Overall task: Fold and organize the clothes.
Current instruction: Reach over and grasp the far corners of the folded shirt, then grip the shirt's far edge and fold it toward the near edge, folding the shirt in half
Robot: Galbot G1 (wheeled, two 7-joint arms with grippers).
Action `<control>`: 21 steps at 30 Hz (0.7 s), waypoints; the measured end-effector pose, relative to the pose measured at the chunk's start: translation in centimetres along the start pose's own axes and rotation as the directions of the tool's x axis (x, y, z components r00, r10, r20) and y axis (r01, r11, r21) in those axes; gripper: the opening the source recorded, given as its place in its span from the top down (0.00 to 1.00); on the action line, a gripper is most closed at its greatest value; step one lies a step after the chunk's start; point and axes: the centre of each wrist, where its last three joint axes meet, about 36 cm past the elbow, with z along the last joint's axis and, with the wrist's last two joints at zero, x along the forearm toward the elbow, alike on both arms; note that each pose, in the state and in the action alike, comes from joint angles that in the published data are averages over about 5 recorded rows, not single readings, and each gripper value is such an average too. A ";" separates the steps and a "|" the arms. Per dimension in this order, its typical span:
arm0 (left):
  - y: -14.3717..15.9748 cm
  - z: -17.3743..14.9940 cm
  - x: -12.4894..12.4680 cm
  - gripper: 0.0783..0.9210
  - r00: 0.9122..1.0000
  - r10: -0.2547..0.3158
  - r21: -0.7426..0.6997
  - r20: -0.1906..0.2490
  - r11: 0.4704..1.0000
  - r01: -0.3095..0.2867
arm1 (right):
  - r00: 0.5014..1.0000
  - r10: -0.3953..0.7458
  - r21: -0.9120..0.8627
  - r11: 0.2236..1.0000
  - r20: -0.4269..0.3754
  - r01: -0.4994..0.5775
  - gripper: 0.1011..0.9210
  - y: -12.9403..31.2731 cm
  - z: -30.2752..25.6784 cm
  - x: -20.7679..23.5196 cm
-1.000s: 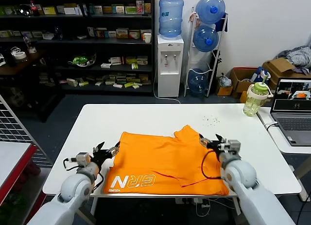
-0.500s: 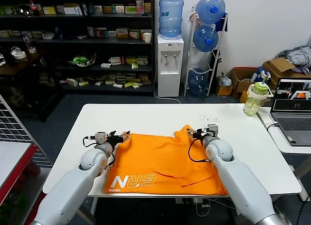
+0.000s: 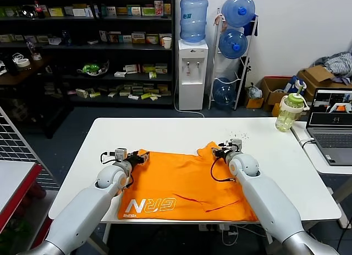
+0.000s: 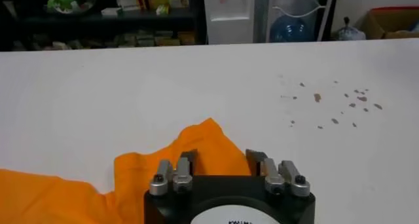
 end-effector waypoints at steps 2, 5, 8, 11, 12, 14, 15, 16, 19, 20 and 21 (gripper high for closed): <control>0.0 -0.2 0.0 0.57 1.000 -0.001 -0.007 -0.004 1.000 0.001 | 1.000 -0.007 -0.002 1.000 -0.001 0.007 0.65 0.0 0.0 0.0; -0.1 -0.4 0.0 0.67 1.000 -0.004 -0.013 -0.007 1.000 0.004 | 1.000 -0.020 -0.004 1.000 0.006 0.020 0.76 0.1 -0.1 0.1; -0.1 -0.5 -0.1 0.77 1.000 -0.007 -0.014 -0.008 1.000 0.007 | 0.999 -0.032 -0.005 0.999 0.023 0.032 0.86 0.3 -0.2 0.2; -0.2 -0.5 -0.1 0.87 1.000 -0.011 -0.015 -0.005 1.000 0.011 | 0.998 -0.040 -0.007 0.999 0.045 0.040 0.95 0.4 -0.3 0.4; -0.3 -0.5 -0.1 0.91 1.000 -0.013 -0.015 -0.003 1.000 0.013 | 0.998 -0.041 -0.008 0.999 0.052 0.042 0.96 0.4 -0.3 0.4; -0.4 -0.4 -0.1 0.96 1.000 -0.017 -0.015 0.003 1.000 0.017 | 0.997 -0.043 -0.010 0.999 0.067 0.043 0.97 0.3 -0.4 0.6; -0.4 -0.4 0.0 0.97 1.000 -0.020 -0.014 0.005 1.000 0.020 | 0.996 -0.043 -0.011 0.999 0.074 0.044 0.97 0.3 -0.4 0.7; -0.4 -0.4 0.0 0.98 1.000 -0.022 -0.013 0.009 1.000 0.022 | 0.996 -0.043 -0.013 0.999 0.081 0.044 0.97 0.2 -0.4 0.8; -0.4 -0.5 0.4 0.98 0.999 -0.030 -0.008 0.020 1.000 0.030 | 0.994 -0.042 -0.017 0.999 0.098 0.044 0.97 -0.1 -0.4 1.4; -0.4 -0.5 0.6 0.98 0.999 -0.033 -0.006 0.024 0.999 0.033 | 0.994 -0.042 -0.018 0.999 0.103 0.044 0.97 -0.2 -0.4 1.7; -0.4 -0.5 0.8 0.98 0.999 -0.035 -0.005 0.029 0.999 0.035 | 0.993 -0.042 -0.019 0.999 0.109 0.045 0.97 -0.3 -0.4 2.0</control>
